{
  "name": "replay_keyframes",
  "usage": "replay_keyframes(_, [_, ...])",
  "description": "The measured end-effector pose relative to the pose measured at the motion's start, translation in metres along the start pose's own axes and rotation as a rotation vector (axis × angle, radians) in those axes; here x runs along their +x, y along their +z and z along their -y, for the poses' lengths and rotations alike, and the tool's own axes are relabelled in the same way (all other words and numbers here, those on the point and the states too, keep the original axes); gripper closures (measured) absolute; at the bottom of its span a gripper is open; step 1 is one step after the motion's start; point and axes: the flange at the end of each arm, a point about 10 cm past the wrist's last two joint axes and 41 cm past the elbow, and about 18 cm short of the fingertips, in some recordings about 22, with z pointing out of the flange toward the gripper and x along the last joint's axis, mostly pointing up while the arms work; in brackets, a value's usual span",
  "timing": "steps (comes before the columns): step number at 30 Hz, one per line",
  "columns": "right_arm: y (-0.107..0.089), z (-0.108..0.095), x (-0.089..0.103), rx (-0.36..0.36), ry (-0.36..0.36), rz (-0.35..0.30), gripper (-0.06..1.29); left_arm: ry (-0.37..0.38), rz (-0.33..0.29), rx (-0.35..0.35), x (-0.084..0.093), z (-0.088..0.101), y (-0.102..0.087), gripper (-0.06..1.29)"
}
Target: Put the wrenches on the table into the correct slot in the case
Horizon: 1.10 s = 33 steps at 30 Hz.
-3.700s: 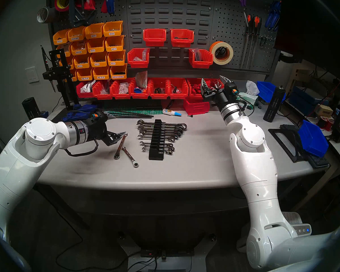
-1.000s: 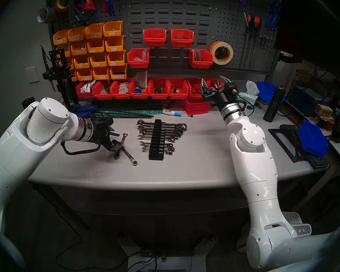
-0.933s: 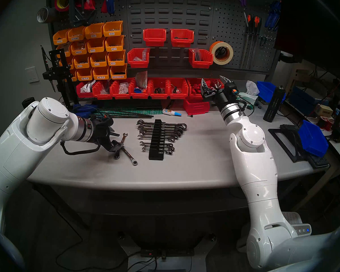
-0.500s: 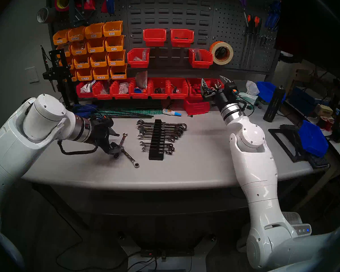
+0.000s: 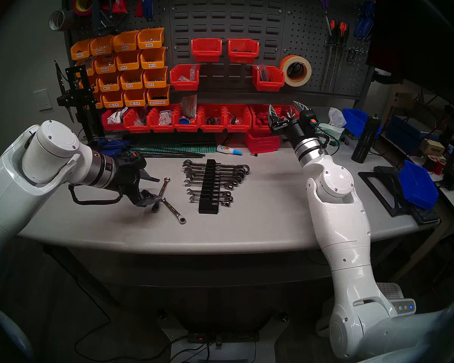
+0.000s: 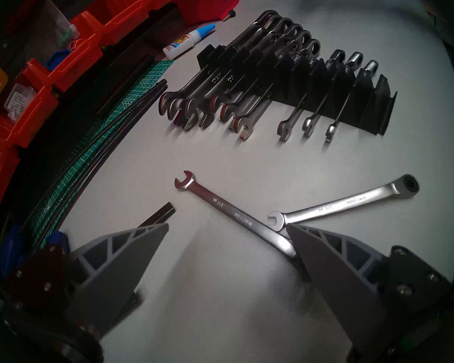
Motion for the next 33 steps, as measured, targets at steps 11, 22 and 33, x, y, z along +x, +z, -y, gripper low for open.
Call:
replay_keyframes(11, [0.000, 0.000, 0.000, 0.000, 0.000, 0.000, -0.01, 0.040, 0.050, 0.031, -0.016, 0.008, 0.000, 0.00])
replay_keyframes(22, [0.000, 0.000, 0.000, 0.000, 0.000, 0.000, -0.01, 0.061, 0.035, 0.018, -0.016, 0.004, 0.002, 0.00])
replay_keyframes(33, [0.000, 0.000, 0.000, 0.000, 0.000, 0.000, -0.01, 0.050, -0.022, -0.013, -0.003, 0.001, -0.002, 0.00])
